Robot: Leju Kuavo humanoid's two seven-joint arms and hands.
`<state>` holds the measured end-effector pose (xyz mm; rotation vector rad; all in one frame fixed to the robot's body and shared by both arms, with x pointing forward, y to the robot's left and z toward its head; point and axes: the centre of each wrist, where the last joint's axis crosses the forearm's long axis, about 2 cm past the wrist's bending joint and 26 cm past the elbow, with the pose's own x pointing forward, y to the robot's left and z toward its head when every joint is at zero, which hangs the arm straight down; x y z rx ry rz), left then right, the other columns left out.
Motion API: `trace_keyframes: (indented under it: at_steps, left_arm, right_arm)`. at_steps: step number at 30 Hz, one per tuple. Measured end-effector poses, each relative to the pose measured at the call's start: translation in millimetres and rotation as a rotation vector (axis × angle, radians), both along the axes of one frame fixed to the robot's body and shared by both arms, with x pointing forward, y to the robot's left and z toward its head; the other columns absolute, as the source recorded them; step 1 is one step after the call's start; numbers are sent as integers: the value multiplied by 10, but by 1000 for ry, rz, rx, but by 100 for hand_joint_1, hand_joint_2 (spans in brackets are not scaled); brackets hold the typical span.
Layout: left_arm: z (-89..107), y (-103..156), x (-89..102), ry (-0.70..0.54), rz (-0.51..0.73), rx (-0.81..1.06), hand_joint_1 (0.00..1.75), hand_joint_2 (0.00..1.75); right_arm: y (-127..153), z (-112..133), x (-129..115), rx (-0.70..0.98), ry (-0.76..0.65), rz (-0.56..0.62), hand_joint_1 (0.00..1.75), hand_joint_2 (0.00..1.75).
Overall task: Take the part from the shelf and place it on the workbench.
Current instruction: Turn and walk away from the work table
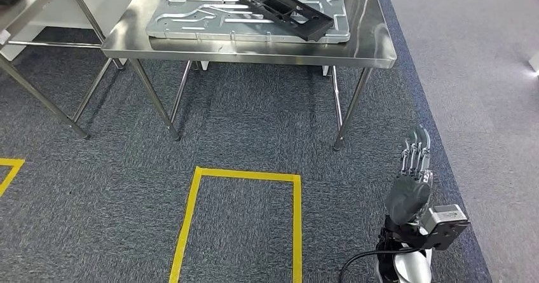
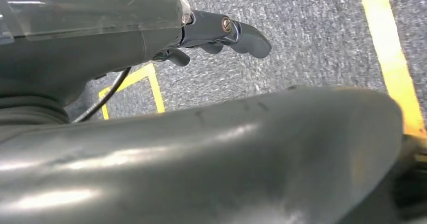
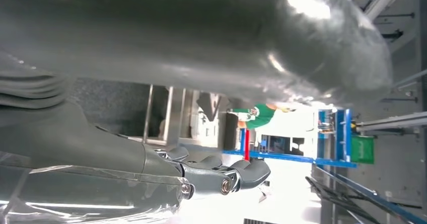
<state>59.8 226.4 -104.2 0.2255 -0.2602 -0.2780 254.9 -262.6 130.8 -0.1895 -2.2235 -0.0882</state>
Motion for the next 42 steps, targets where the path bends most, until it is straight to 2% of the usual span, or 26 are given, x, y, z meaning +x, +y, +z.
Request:
trace_keyframes:
  at_steps: [10,20,26,32,42]
  left_arm:
    - [0,-1,-1,-2,-7,2,0,0]
    - [0,-4,-3,2,-25,7,0,0]
    - [0,-5,-3,8,-44,11,0,0]
    - [-2,1,-14,12,-53,14,0,0]
    - [-4,13,-19,8,-61,20,0,0]
  right_arm:
    - [-25,-55,-14,29,25,0,0,0]
    - [-135,-291,-22,92,126,-41,0,0]
    - [-275,-543,-43,163,215,-72,0,0]
    - [-377,-931,-86,215,351,-130,0,0]
    - [-572,-1447,-188,317,559,-220,0,0]
